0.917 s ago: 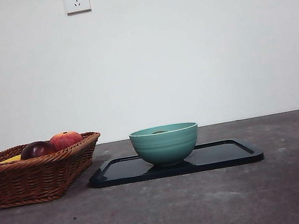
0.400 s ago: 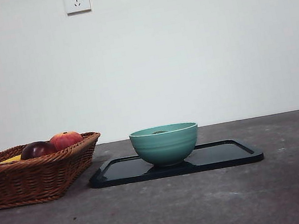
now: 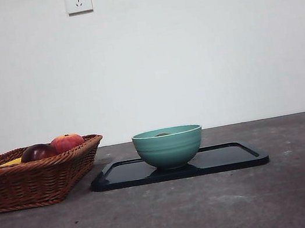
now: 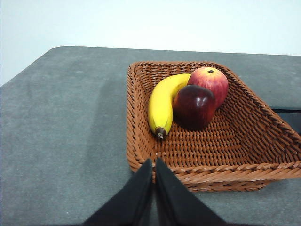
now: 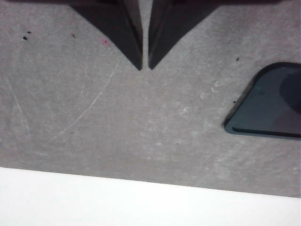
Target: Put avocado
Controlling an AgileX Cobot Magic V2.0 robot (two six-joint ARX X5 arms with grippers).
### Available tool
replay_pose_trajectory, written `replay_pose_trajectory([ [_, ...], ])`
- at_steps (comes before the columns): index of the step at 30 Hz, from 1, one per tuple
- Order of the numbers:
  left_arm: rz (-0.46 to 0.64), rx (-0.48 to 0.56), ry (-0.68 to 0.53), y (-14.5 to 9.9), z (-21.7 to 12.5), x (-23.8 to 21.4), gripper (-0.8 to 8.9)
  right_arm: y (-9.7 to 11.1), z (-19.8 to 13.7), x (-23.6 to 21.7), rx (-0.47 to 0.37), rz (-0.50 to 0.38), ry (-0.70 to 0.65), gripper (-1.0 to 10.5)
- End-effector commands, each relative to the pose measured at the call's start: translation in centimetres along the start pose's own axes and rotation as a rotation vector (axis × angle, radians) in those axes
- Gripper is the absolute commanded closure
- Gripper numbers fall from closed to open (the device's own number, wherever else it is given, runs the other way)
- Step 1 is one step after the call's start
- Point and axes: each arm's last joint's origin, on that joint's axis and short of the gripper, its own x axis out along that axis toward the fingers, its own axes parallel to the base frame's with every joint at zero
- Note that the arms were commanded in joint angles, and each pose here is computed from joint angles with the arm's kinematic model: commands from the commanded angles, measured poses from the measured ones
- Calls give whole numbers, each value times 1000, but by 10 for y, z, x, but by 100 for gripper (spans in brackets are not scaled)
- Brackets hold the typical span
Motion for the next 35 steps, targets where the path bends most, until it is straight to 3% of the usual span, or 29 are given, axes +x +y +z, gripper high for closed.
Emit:
replay_pose_trajectory([
  [1, 6, 6, 28, 0, -8, 2, 804, 0, -2, 1, -4, -1, -12, 930],
  [35, 6, 6, 28, 0, -8, 2, 804, 0, -1, 1, -4, -2, -21, 930],
])
